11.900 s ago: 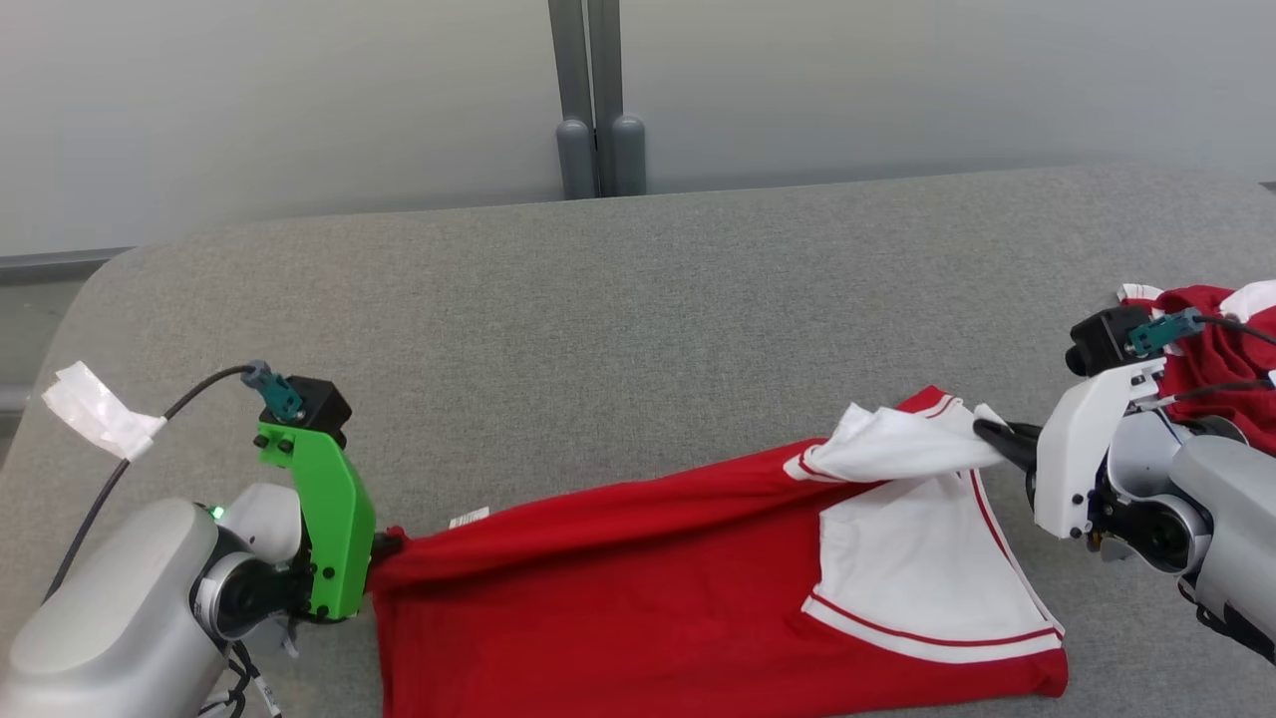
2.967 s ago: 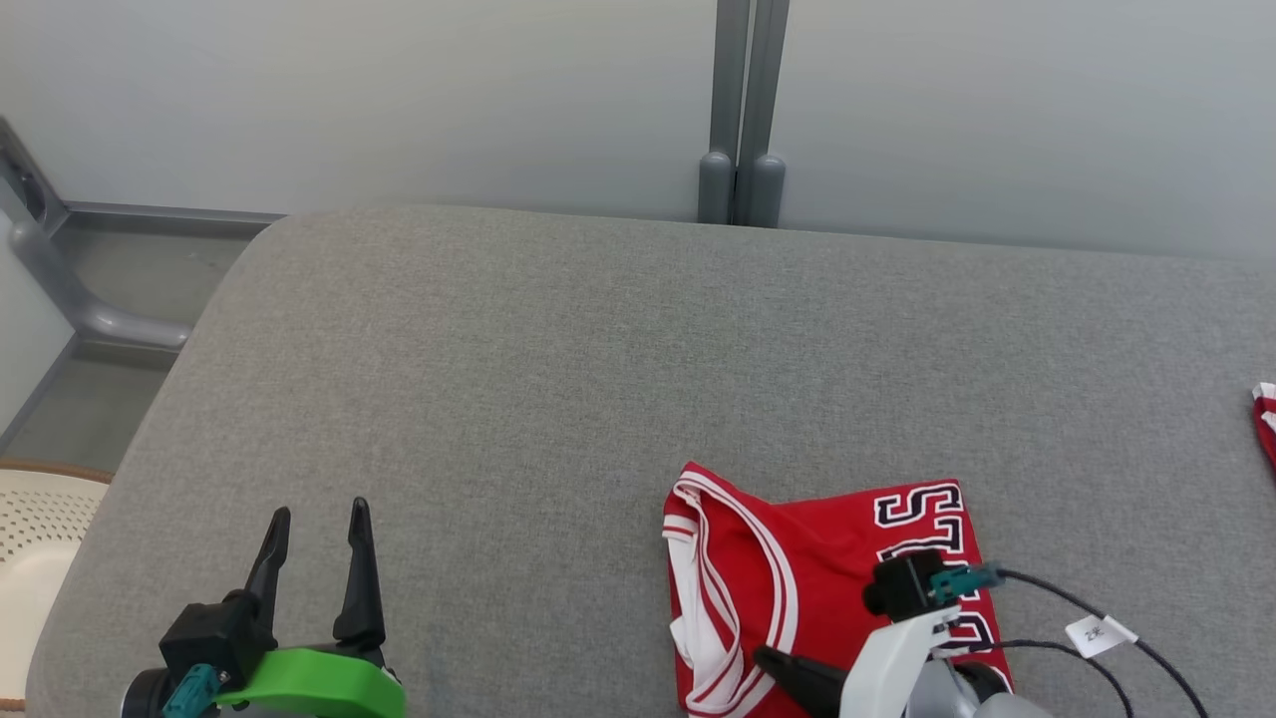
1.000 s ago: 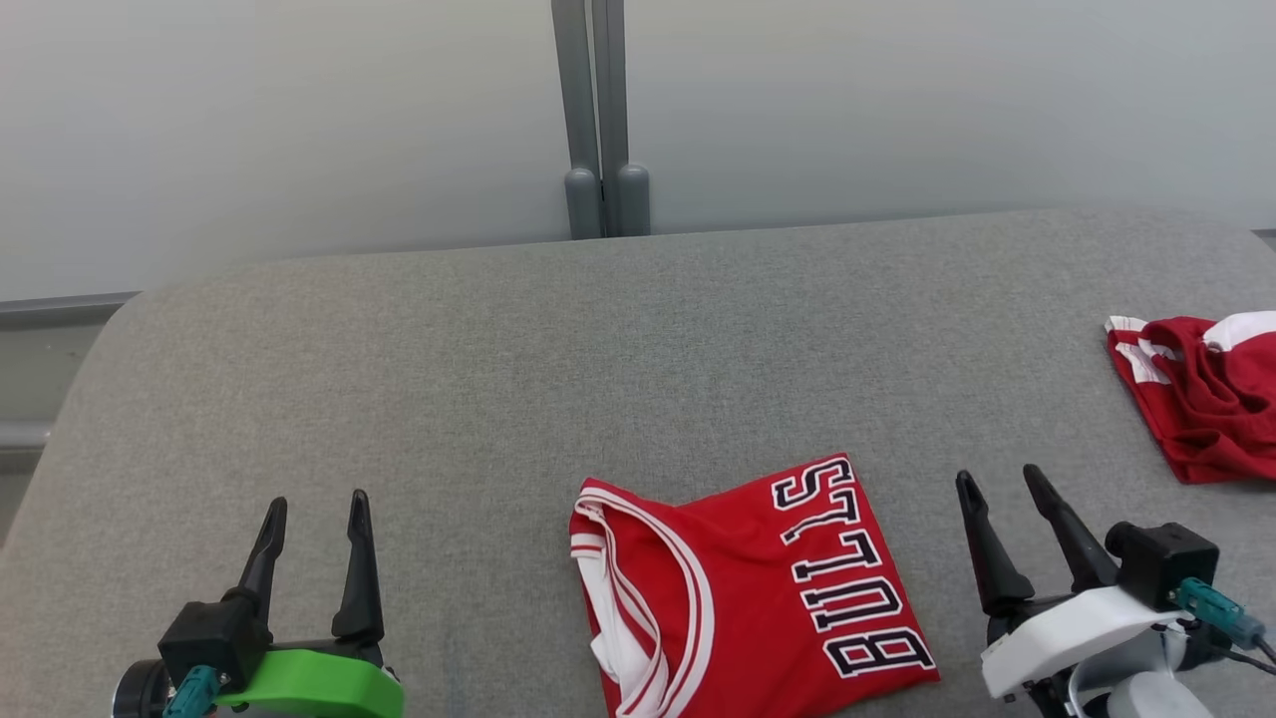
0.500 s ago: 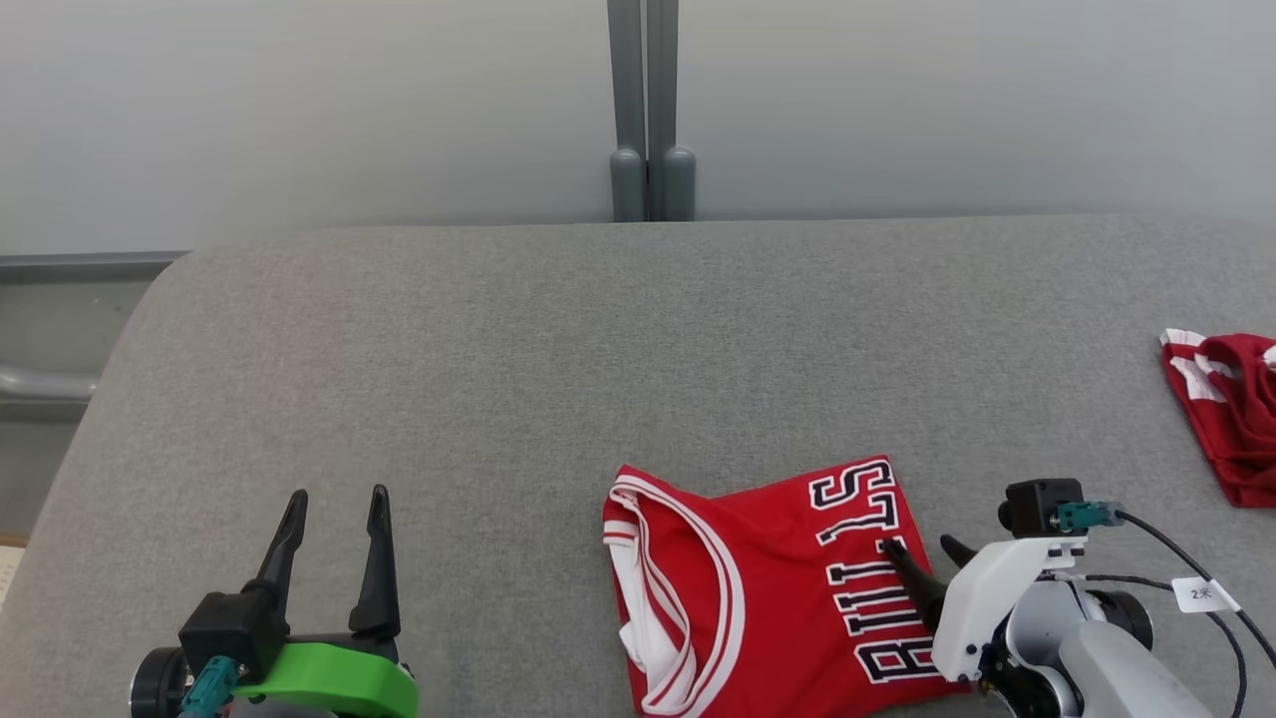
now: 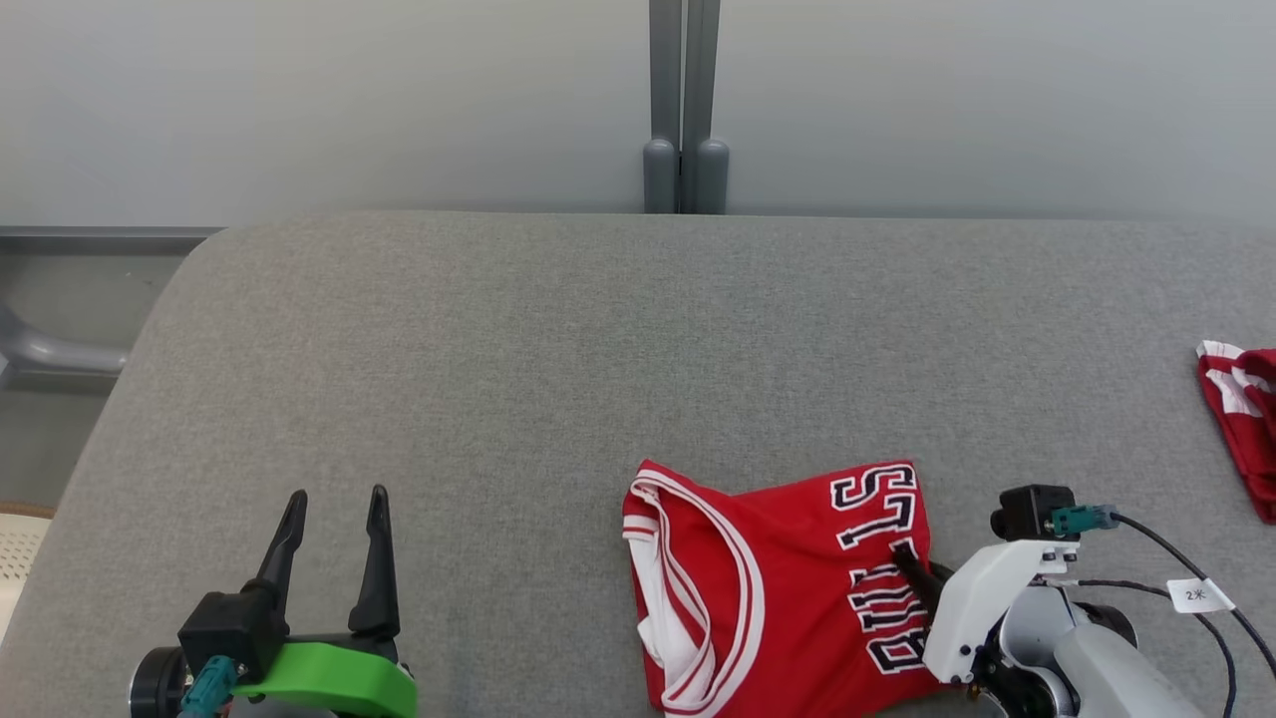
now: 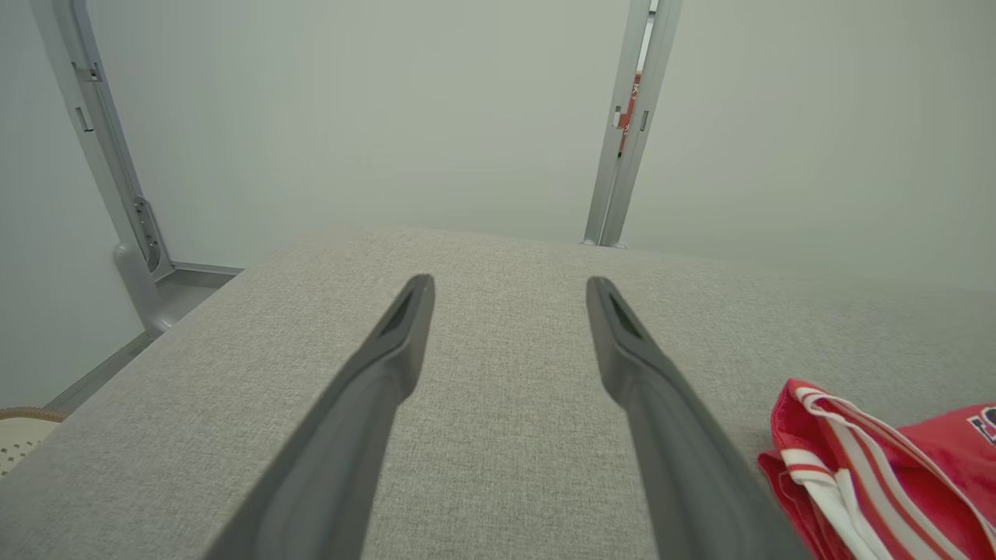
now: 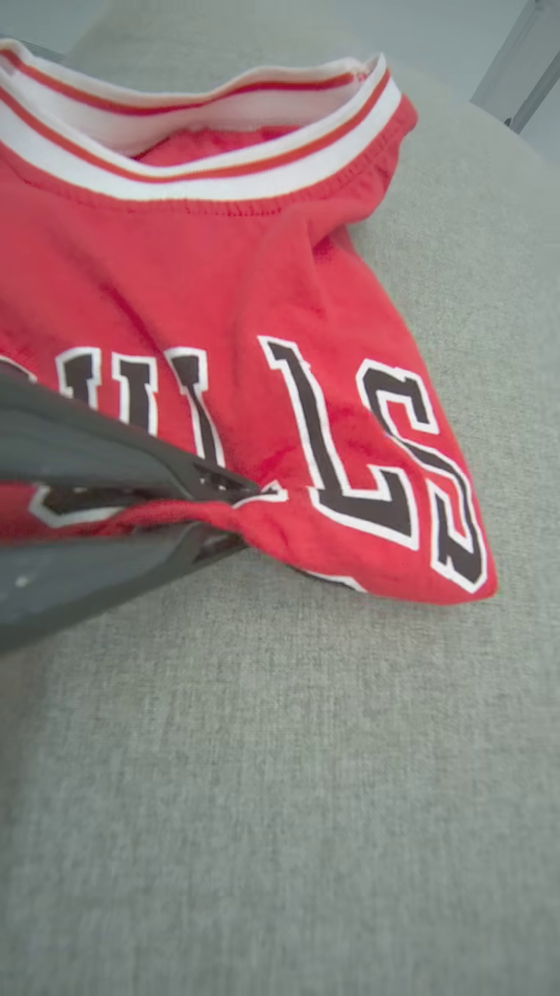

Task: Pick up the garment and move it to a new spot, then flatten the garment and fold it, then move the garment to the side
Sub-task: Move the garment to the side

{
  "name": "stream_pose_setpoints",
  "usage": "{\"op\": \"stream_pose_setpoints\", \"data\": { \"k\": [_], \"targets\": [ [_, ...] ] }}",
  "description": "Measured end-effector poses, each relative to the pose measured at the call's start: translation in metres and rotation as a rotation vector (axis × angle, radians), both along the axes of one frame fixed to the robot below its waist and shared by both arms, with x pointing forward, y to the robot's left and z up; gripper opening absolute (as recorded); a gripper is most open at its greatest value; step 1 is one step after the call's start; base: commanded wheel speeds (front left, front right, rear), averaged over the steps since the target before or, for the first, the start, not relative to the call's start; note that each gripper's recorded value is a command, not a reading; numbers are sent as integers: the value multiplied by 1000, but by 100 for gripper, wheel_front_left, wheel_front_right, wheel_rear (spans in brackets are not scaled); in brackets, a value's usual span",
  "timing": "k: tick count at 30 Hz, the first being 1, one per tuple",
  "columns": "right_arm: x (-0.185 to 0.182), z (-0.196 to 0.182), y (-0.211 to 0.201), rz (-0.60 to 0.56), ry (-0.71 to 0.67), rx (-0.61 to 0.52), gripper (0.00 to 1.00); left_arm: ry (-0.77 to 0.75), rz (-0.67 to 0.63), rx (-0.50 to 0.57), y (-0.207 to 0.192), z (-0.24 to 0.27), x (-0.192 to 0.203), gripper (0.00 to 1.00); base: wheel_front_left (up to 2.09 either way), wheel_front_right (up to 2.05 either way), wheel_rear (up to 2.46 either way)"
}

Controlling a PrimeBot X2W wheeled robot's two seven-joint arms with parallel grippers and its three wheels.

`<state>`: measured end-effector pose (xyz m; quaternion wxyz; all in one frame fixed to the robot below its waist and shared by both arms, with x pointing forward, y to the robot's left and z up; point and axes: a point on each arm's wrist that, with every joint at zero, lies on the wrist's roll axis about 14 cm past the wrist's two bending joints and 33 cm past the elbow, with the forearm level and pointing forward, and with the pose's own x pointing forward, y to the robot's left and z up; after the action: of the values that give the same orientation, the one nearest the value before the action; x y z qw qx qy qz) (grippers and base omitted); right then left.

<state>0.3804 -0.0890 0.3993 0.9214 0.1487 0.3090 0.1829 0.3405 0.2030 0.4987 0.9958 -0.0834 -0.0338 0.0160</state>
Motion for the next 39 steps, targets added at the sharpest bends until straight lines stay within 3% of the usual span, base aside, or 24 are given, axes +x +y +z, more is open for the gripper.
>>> {"op": "stream_pose_setpoints", "data": {
  "k": [7, 15, 28, 39],
  "targets": [
    [25, 36, -27, -80, -173, 10, 0, -23, -71, 2, -22, 8, 14, 100, 0, 0, 0],
    [37, 66, -78, -190, -290, -29, 0, -50, -234, 1, -76, 17, 38, 100, 0, 0, 0],
    [-3, 70, -169, -448, -328, -61, 0, -59, -572, -15, -194, 19, 64, 100, 0, 0, 0],
    [-33, 65, -207, -567, -331, -88, 0, -33, -729, -35, -251, 8, 67, 100, 0, 0, 0]
  ]
}}
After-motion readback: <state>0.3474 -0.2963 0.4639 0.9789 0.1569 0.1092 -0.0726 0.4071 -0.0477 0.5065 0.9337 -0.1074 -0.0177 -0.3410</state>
